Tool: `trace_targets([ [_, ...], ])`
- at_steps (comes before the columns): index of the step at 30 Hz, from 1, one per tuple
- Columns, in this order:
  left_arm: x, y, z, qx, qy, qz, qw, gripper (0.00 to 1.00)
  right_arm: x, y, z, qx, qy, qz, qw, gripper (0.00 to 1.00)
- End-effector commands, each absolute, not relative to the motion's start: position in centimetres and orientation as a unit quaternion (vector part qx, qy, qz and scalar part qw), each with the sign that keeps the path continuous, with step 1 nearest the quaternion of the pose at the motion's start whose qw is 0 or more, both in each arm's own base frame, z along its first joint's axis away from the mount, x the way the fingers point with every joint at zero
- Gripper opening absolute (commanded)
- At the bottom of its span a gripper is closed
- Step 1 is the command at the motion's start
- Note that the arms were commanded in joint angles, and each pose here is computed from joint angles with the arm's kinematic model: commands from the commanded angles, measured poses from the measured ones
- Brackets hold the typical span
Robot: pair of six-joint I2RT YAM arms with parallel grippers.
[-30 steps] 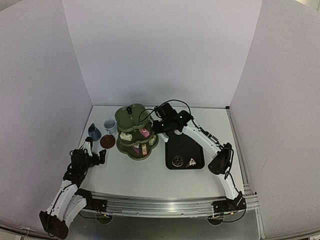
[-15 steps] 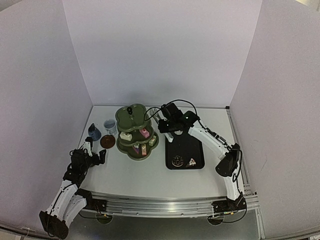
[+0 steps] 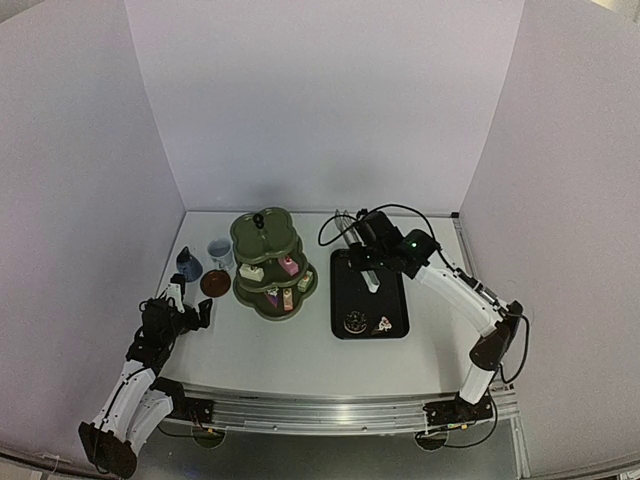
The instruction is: Serve the afternoon tea
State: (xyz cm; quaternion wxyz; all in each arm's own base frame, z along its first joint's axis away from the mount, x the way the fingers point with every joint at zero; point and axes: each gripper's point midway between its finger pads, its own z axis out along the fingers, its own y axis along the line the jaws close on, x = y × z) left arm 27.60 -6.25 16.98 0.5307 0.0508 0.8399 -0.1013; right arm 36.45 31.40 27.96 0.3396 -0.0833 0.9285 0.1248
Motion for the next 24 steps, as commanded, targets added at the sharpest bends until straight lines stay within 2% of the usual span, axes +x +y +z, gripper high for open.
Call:
trace_targets([
  [1, 27.8, -6.3, 17.6, 0.05, 0.83, -0.107, 0.545, 0.99, 32.7, 26.6, 27.5, -0.078, 0.944, 0.076, 0.31, 0.33],
  [10, 27.8, -6.4, 17.5, 0.054, 0.831, -0.11, 0.543, 0.99, 24.5, 24.6, 19.8, -0.109, 0.981, 0.075, 0.144, 0.35],
  [17, 27.8, -6.5, 17.4, 0.057, 0.832, -0.11, 0.541, 0.99, 22.5, 23.8, 16.2, -0.096, 0.988, 0.071, 0.096, 0.35],
  [24, 27.7, -6.5, 17.4, 0.059, 0.831, -0.109, 0.542, 0.99, 22.0, 24.5, 15.3, -0.103, 0.988, 0.083, 0.079, 0.36],
])
